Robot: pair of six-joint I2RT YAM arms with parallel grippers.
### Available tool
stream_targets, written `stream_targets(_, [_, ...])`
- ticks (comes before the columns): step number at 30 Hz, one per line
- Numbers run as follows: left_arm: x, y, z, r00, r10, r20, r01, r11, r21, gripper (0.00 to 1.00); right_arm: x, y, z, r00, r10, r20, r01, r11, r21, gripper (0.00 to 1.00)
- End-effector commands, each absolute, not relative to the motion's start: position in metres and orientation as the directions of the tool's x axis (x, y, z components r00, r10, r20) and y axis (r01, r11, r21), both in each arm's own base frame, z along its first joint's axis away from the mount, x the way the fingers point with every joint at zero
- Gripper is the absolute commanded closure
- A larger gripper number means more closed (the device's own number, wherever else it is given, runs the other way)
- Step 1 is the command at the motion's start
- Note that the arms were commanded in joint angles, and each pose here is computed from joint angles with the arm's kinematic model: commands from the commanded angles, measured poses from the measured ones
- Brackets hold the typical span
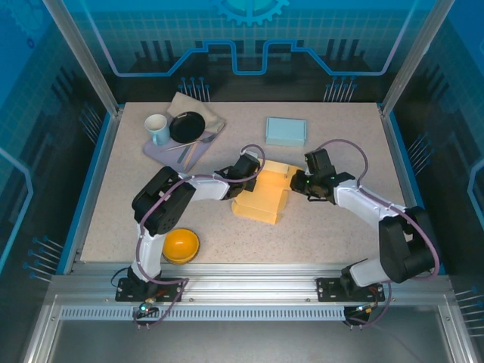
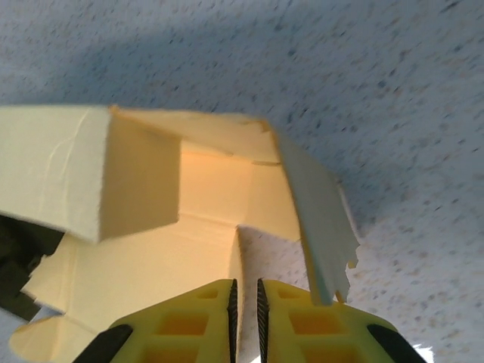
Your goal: Fold the paper box
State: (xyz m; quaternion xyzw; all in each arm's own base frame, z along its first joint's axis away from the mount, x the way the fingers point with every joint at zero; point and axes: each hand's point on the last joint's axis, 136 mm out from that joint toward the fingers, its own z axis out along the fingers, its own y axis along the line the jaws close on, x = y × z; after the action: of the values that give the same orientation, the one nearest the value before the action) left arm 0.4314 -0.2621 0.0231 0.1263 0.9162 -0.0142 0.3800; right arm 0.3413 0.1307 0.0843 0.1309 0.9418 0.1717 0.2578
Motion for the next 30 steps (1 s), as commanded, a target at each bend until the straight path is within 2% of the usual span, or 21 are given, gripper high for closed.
stream_targets(1, [0.405, -0.235, -0.026, -0.775, 0.314, -0.549, 0.26, 0.949, 0.177, 0.98, 0.357, 0.101, 0.075, -0.797, 0.352, -0.491, 0.212, 0.924, 0.319, 0.84])
stream_targets(9, [0.404, -0.236, -0.026, -0.773, 0.319, -0.548, 0.265, 0.948, 0.178, 0.98, 0.374, 0.093, 0.046, -0.807, 0.395, -0.439, 0.26, 0.905, 0.336, 0.86])
stream_targets(14, [0.404, -0.236, -0.025, -0.772, 0.319, -0.55, 0.266, 0.948, 0.176, 0.98, 0.379, 0.107, 0.031, -0.795, 0.458, -0.398, 0.278, 0.857, 0.433, 0.87])
stream_targets(30, [0.405, -0.236, -0.026, -0.773, 0.317, -0.549, 0.263, 0.948, 0.177, 0.98, 0.381, 0.175, 0.064, -0.817, 0.419, -0.397, 0.131, 0.804, 0.58, 0.87])
